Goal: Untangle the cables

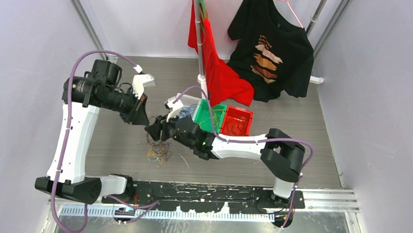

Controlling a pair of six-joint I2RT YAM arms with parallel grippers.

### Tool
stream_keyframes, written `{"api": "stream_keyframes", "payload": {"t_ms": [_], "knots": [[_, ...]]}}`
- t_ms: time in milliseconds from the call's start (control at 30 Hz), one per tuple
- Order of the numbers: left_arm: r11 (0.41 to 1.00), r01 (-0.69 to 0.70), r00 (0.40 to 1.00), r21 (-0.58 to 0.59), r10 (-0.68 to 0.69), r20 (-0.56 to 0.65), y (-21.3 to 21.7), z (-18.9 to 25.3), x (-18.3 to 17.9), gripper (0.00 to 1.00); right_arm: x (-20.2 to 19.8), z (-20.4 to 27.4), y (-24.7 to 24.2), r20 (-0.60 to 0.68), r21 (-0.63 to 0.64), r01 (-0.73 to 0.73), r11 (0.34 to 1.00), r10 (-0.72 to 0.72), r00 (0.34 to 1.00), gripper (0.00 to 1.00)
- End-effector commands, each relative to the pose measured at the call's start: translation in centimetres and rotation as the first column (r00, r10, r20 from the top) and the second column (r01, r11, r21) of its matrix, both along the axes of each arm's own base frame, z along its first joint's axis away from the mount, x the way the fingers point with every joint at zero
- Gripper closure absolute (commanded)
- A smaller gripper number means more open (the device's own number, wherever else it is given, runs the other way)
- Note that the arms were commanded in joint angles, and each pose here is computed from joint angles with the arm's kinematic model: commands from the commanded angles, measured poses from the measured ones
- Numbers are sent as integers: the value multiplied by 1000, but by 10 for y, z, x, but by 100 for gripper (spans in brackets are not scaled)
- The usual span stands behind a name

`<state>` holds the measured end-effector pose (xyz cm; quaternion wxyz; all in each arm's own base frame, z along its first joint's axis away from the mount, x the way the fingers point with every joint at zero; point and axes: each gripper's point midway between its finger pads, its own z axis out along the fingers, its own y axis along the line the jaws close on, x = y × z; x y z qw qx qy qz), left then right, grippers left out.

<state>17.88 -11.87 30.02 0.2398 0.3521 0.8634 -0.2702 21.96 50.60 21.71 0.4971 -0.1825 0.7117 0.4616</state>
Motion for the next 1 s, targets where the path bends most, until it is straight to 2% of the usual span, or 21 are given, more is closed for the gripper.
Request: {"api": "stream_keyframes", "payload": {"t_ms": [0, 167, 233, 267, 333, 400, 567, 667, 800, 967], "knots": [[999, 40, 999, -21, -40, 14, -2, 12, -14, 100, 7, 45, -4, 65, 128, 58, 990, -66, 996, 55], [998, 8, 996, 56, -12, 84, 11, 5, -6, 100, 16, 62, -41, 138, 144, 158, 977, -178, 974, 85], [997, -12, 993, 76, 3, 117, 15, 6, -1, 100, 16, 63, -47, 163, 113, 166, 980, -183, 970, 86], [997, -17, 992, 79, 7, 128, 16, 8, 1, 100, 17, 62, -49, 170, 102, 170, 980, -185, 968, 81], [998, -9, 990, 61, 0, 141, 13, 16, 1, 100, 20, 58, -51, 176, 88, 187, 979, -200, 964, 58], [1000, 11, 991, 26, -14, 130, 7, 23, -3, 100, 22, 57, -47, 176, 83, 192, 978, -204, 963, 51], [999, 32, 997, -44, -29, 71, -6, 37, -5, 100, 23, 63, -20, 176, 89, 157, 984, -171, 970, 48], [997, 35, 997, -71, -30, 76, -10, 45, -6, 100, 18, 67, -5, 181, 98, 133, 986, -149, 972, 47], [992, 38, 995, -118, -26, 97, -16, 64, -7, 100, 18, 52, 11, 187, 60, 164, 985, -172, 967, 40], [985, 39, 991, -166, -17, 136, -22, 96, -7, 100, 22, 24, 17, 190, 21, 205, 978, -206, 960, 38]]}}
